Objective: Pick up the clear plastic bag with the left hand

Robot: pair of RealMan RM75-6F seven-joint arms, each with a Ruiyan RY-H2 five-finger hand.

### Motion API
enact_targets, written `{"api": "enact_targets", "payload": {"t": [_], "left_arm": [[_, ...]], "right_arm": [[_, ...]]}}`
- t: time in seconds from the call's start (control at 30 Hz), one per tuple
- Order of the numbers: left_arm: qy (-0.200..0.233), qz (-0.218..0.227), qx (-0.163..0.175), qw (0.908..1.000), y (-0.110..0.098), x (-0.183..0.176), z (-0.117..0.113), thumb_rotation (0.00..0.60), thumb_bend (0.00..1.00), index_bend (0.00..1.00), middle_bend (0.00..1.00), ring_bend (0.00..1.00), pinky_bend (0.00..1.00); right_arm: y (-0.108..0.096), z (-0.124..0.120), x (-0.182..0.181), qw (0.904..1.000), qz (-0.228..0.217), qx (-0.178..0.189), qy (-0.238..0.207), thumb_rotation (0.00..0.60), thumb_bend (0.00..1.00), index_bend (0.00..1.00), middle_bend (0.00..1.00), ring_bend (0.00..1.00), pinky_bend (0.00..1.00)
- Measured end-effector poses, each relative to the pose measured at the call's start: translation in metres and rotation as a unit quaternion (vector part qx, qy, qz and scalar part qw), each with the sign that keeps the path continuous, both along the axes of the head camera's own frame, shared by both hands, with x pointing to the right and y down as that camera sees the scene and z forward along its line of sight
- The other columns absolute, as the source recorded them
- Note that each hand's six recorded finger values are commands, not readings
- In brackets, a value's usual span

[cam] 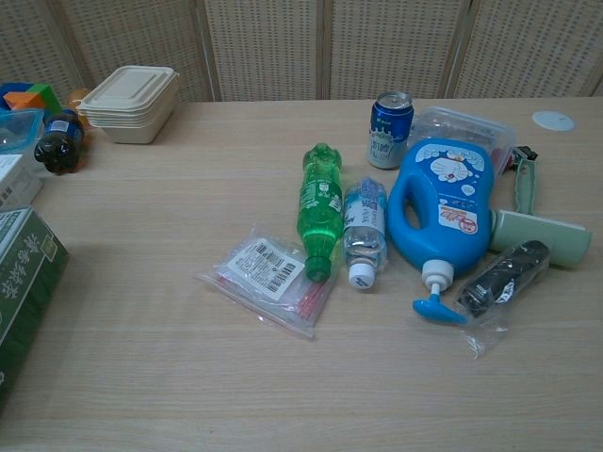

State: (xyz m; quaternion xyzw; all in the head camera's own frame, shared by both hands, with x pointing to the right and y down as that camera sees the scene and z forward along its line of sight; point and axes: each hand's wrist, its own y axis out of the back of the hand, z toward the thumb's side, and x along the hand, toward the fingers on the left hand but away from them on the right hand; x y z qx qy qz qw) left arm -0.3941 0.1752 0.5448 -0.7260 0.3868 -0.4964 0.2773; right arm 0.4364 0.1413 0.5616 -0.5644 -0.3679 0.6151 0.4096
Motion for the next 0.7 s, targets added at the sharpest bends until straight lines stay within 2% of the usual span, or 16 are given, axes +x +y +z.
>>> {"api": "enact_targets", "payload": {"t": [0.33, 0.7], "left_arm": [[0.001, -0.001, -0.012, 0.9999, -0.0004, -0.0019, 0.0067, 0.600, 0.25, 0.00, 0.00, 0.00, 0.00], [0.000, 0.023, -0.023, 0.9995, -0.0037, 0.0073, 0.0094, 0.600, 0.25, 0.00, 0.00, 0.00, 0.00]], "right_arm": [[0.0032, 0.0012, -0.0060, 0.9998, 0.007, 0.000, -0.017, 0.419, 0.32, 0.00, 0.00, 0.00, 0.00], [0.0059, -0.0025, -0.0044, 0.9996, 0.014, 0.002, -0.025, 0.415, 0.32, 0.00, 0.00, 0.00, 0.00]]}}
